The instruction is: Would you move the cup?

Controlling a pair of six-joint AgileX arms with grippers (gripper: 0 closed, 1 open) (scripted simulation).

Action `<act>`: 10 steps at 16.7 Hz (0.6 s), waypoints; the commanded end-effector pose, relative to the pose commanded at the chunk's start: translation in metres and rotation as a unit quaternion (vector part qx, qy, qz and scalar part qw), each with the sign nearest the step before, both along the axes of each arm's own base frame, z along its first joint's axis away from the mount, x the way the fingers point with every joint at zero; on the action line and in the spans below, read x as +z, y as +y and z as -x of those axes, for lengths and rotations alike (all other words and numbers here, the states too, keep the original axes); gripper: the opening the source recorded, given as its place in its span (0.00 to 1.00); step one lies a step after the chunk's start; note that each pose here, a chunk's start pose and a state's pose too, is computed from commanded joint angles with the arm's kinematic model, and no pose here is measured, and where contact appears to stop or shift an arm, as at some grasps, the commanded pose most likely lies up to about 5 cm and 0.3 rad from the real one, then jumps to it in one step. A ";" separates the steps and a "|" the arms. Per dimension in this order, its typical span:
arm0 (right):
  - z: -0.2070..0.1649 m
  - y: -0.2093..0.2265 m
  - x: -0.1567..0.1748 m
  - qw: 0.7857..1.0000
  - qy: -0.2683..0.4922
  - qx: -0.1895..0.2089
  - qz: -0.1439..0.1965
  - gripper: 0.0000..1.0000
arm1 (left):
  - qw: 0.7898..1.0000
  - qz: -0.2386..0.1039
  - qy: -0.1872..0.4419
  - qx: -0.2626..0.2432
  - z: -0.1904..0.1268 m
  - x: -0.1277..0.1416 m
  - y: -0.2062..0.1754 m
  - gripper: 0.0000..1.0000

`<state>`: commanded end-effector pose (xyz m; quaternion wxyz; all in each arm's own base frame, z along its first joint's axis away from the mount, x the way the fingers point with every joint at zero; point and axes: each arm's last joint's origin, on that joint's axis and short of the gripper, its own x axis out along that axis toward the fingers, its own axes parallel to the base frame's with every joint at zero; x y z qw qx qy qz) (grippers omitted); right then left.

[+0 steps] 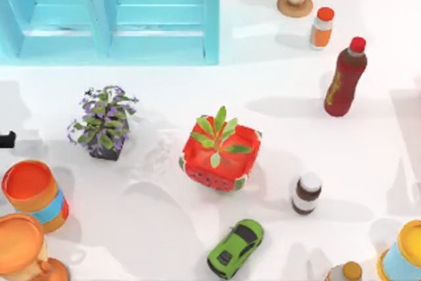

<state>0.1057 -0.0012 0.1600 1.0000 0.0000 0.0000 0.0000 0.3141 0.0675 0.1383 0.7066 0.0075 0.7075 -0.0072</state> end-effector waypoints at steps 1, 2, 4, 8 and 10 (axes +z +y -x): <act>0.000 0.000 0.000 1.000 0.000 0.000 0.000 1.00 | 1.000 0.001 0.002 0.000 -0.001 0.001 0.004 0.00; 0.000 0.000 0.000 1.000 0.000 0.000 0.000 1.00 | 1.000 0.002 0.006 0.000 -0.003 0.002 0.011 0.00; 0.000 0.000 0.000 1.000 0.000 0.000 0.000 1.00 | 1.000 0.004 0.012 0.000 -0.010 0.009 0.034 0.00; 0.000 0.000 0.000 1.000 0.000 0.000 0.000 1.00 | 1.000 0.003 0.004 0.000 -0.021 0.039 0.104 0.00; 0.000 0.000 0.000 1.000 0.000 0.000 0.000 1.00 | 1.000 0.001 -0.001 0.000 -0.018 0.055 0.138 0.00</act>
